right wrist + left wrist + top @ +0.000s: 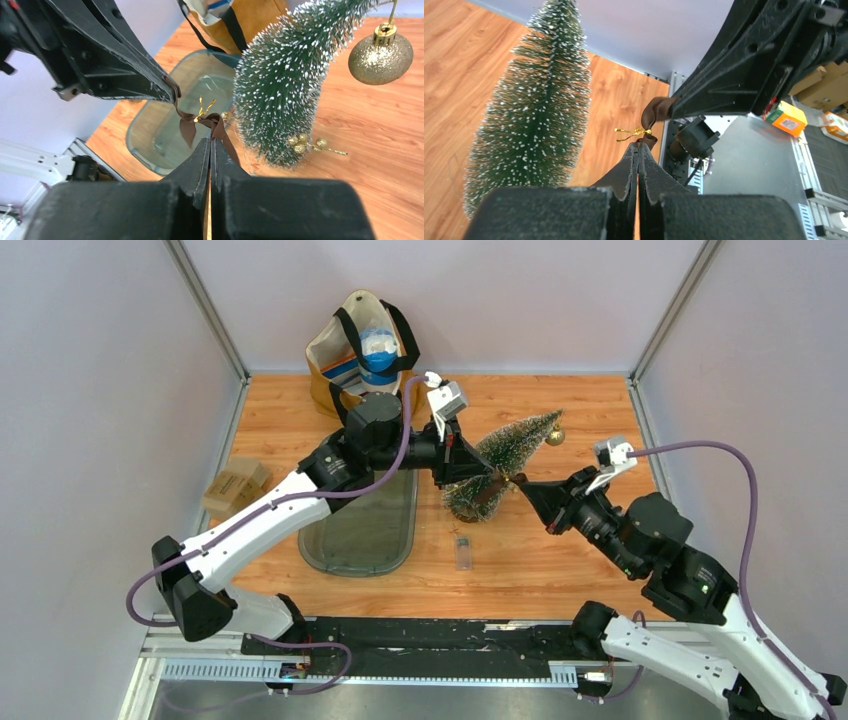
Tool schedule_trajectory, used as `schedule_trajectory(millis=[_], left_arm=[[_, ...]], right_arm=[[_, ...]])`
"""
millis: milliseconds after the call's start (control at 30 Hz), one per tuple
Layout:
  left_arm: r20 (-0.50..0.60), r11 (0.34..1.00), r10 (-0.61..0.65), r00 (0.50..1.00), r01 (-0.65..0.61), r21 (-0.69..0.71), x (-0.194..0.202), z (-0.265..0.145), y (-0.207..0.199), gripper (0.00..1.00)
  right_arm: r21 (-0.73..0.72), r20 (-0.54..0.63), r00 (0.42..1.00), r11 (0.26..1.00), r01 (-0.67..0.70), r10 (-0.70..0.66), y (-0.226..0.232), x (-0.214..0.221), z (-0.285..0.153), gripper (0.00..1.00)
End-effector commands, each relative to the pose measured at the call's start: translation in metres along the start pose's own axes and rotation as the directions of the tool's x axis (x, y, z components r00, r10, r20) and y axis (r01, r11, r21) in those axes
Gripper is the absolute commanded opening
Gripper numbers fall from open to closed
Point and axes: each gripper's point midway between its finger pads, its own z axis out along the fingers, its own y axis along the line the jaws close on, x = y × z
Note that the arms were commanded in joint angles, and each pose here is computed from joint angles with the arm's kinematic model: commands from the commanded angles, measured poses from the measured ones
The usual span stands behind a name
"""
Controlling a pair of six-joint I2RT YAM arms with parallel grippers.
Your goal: Decorate the small christmas tree
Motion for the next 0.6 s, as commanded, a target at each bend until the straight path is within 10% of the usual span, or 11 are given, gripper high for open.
schedule_trajectory(millis=[0, 567], left_arm=[[0.028, 0.996, 0.073, 0.997, -0.071, -0.052, -0.022, 0.001, 0.005, 0.00], [-0.017, 0.988, 0.071, 0.997, -0.073, -0.136, -0.024, 0.011, 0.027, 0.00]], right_arm=[[0.072, -0.015, 0.999, 0.996, 0.052, -0.051, -0.013, 0.001, 0.004, 0.00], [0.152, -0.027, 0.995, 0.984, 0.097, -0.094, -0.029, 0.003, 0.006, 0.00]])
